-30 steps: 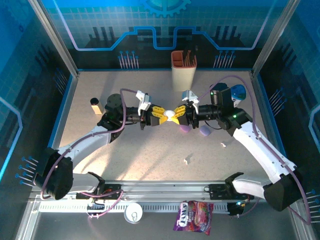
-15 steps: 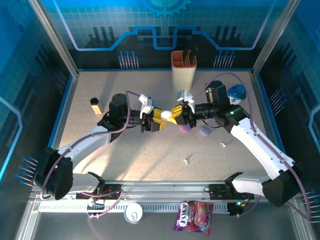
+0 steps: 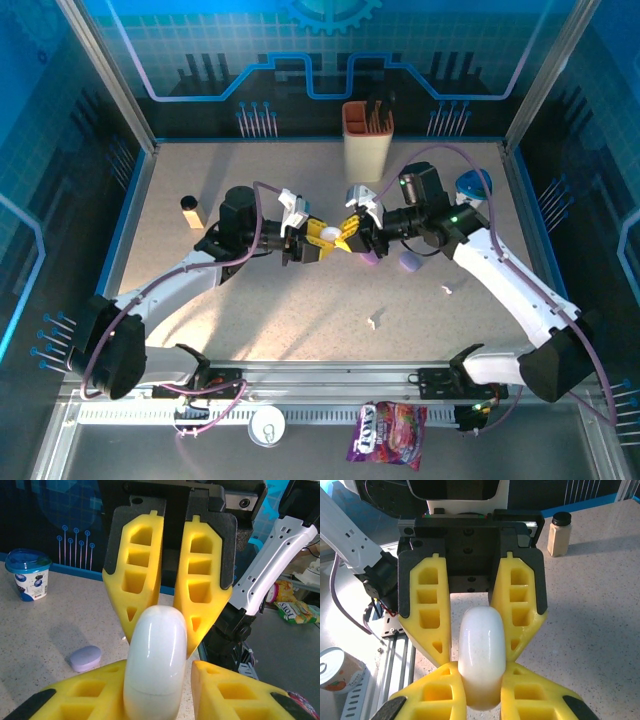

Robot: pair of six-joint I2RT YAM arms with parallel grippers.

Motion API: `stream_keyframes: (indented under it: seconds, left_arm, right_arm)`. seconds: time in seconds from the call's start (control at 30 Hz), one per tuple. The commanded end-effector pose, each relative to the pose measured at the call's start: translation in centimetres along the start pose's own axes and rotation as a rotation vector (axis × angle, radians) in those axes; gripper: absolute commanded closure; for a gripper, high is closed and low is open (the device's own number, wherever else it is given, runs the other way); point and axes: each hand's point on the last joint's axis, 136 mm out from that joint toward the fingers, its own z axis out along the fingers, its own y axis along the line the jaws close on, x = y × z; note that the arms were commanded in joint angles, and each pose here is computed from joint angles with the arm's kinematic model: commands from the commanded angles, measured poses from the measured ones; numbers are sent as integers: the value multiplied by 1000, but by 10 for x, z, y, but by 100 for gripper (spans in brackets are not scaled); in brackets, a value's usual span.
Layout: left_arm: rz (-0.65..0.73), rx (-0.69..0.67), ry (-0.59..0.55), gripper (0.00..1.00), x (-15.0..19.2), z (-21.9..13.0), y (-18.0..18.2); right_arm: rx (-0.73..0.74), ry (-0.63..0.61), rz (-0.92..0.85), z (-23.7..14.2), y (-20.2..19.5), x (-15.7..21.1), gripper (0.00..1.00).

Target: Insert wireless bluetooth earbuds into charging case

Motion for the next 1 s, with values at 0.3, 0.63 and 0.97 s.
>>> stream_keyframes:
  seconds: [0.3,0.63,0.97]
  left_arm:
    - [57,8,-2,62,-10,-1,-7]
    - [54,5,1,64,-9,-1,-7]
    - [48,19,0,91,-9,0,-8]
  right_arm:
    - [17,-7,-45,-6,4,-11,98]
    - [26,16,-44,-8,5,-5,98]
    - [49,-10,-28,-8,1,-10,80]
